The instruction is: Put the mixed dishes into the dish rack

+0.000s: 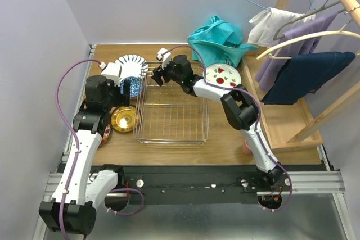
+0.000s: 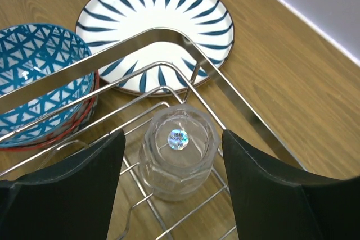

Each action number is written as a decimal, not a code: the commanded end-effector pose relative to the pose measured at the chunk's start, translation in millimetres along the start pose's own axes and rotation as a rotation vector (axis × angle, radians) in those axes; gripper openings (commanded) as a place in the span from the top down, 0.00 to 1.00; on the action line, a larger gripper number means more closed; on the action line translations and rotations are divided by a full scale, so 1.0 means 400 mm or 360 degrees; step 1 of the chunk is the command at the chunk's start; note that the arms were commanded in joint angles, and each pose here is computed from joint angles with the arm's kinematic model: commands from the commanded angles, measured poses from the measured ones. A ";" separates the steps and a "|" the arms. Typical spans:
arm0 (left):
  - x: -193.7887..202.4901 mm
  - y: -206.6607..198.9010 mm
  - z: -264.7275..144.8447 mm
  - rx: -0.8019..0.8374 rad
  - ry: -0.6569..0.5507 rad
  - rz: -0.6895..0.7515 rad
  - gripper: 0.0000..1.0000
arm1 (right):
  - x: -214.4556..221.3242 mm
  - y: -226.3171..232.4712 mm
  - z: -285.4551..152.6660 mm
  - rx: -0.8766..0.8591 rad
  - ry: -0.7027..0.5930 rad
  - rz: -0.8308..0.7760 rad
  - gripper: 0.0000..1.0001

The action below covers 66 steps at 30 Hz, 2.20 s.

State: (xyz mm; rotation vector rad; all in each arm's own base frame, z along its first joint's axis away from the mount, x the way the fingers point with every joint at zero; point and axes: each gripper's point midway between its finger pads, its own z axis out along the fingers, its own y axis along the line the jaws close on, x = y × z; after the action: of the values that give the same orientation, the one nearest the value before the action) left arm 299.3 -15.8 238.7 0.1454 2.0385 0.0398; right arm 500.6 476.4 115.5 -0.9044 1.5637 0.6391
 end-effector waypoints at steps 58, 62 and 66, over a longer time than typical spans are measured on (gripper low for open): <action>-0.062 -0.049 0.099 0.0153 -0.0259 -0.0127 0.08 | 0.216 0.061 -1.281 -0.1150 0.1779 -0.0964 0.36; -0.050 -0.047 0.103 0.0146 -0.0242 -0.0122 0.08 | 0.233 0.067 -1.310 -0.1194 0.1810 -0.1040 0.37; -0.047 -0.034 0.107 0.0130 -0.0239 -0.0138 0.08 | 0.251 0.081 -1.322 -0.1244 0.1803 -0.1049 0.37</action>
State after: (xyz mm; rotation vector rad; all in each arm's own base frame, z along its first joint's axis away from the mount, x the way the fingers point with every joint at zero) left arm 345.1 -40.0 240.9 0.1209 1.8775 -0.1183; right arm 187.7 65.2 119.8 -2.1095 2.1536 0.1978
